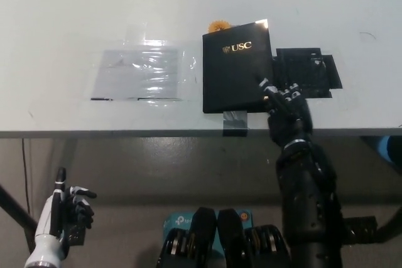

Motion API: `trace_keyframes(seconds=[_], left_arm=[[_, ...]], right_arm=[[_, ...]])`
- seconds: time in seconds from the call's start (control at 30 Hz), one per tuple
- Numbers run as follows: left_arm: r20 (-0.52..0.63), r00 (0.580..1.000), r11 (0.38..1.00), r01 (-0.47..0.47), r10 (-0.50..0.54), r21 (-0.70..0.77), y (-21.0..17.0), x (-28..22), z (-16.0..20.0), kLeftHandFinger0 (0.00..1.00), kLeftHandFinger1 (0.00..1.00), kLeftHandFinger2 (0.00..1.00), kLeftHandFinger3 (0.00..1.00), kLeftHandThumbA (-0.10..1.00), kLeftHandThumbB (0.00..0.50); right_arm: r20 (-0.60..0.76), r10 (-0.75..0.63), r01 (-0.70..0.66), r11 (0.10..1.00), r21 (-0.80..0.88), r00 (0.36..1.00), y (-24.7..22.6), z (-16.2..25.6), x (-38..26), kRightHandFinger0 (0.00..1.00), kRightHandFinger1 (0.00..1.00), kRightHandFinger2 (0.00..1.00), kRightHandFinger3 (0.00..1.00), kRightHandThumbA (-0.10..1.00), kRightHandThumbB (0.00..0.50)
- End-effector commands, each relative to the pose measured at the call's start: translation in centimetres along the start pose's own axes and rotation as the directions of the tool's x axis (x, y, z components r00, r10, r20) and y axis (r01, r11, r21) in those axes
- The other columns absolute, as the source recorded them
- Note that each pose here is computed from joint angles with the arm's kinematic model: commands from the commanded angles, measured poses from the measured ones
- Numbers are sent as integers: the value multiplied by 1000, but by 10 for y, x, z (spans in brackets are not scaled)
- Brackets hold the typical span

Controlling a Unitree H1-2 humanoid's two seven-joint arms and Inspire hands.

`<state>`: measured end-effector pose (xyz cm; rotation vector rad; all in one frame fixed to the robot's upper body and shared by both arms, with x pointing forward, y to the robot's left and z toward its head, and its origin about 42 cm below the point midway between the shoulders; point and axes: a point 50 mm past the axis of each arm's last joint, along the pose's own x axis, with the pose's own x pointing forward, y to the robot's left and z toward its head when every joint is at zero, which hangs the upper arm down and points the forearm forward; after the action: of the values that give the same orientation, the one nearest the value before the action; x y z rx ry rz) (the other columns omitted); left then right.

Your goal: The robot uses its right hand to push the cover of the diary kept in the middle of the desk towards the left to open it

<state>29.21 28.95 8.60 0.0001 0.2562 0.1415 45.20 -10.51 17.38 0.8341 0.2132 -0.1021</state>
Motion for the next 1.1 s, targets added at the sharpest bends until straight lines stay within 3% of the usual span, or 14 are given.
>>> trace_keyframes(seconds=[0.0, 0.07, 0.13, 0.47, 0.5, 0.63, 0.7, 0.87, 1.03, 1.07], left_arm=[[29, 1000, 1000, -3, 3, 8, 3, -1, 8, 218, 217, 213, 343, 1000, 366], [33, 999, 1000, 1, -1, 13, 1, 0, 8, 221, 217, 208, 343, 1000, 364], [39, 999, 1000, 9, -10, 8, -1, 1, 8, 204, 190, 167, 327, 1000, 345], [41, 999, 999, 34, -34, 14, -8, 2, 11, 143, 141, 135, 308, 1000, 354], [34, 999, 999, 39, -40, 21, -8, 2, 11, 189, 201, 177, 335, 1000, 357], [34, 998, 999, 45, -46, 23, -9, 2, 12, 190, 201, 176, 318, 1000, 367], [30, 998, 998, 49, -50, 27, -9, 3, 13, 199, 207, 178, 317, 1000, 363], [38, 997, 997, 60, -63, 56, -11, 8, 16, 214, 204, 170, 309, 1000, 430], [42, 996, 996, 74, -76, 46, -13, 9, 16, 251, 240, 197, 308, 1000, 427], [42, 996, 996, 76, -77, 42, -13, 9, 17, 235, 222, 184, 295, 1000, 412]], right_arm=[[-15, 69, -69, 998, -8, 997, 39, -16, -5, 1000, 1000, 1000, 1000, 1000, 146], [-17, 88, -89, 996, -19, 996, 51, -17, -5, 1000, 1000, 1000, 1000, 1000, 139], [-15, 112, -113, 993, -26, 994, 65, -16, -6, 1000, 1000, 1000, 1000, 1000, 162], [-25, 198, -199, 979, -35, 980, 114, -17, -9, 1000, 1000, 1000, 1000, 983, 170], [-14, 217, -218, 974, -67, 976, 122, -17, -9, 1000, 1000, 1000, 1000, 974, 176], [3, 243, -241, 962, -132, 970, 132, -13, -8, 1000, 1000, 1000, 1000, 959, 216], [1, 274, -268, 939, -217, 962, 137, -11, -7, 1000, 1000, 1000, 1000, 1000, 215], [-17, 348, -322, 847, -423, 937, 148, -9, -6, 983, 1000, 1000, 1000, 1000, 226], [-75, 381, -349, 726, -593, 921, 138, -22, -2, 1000, 1000, 1000, 1000, 1000, 226], [-91, 388, -345, 658, -669, 917, 131, -27, 0, 1000, 1000, 1000, 1000, 1000, 218]])
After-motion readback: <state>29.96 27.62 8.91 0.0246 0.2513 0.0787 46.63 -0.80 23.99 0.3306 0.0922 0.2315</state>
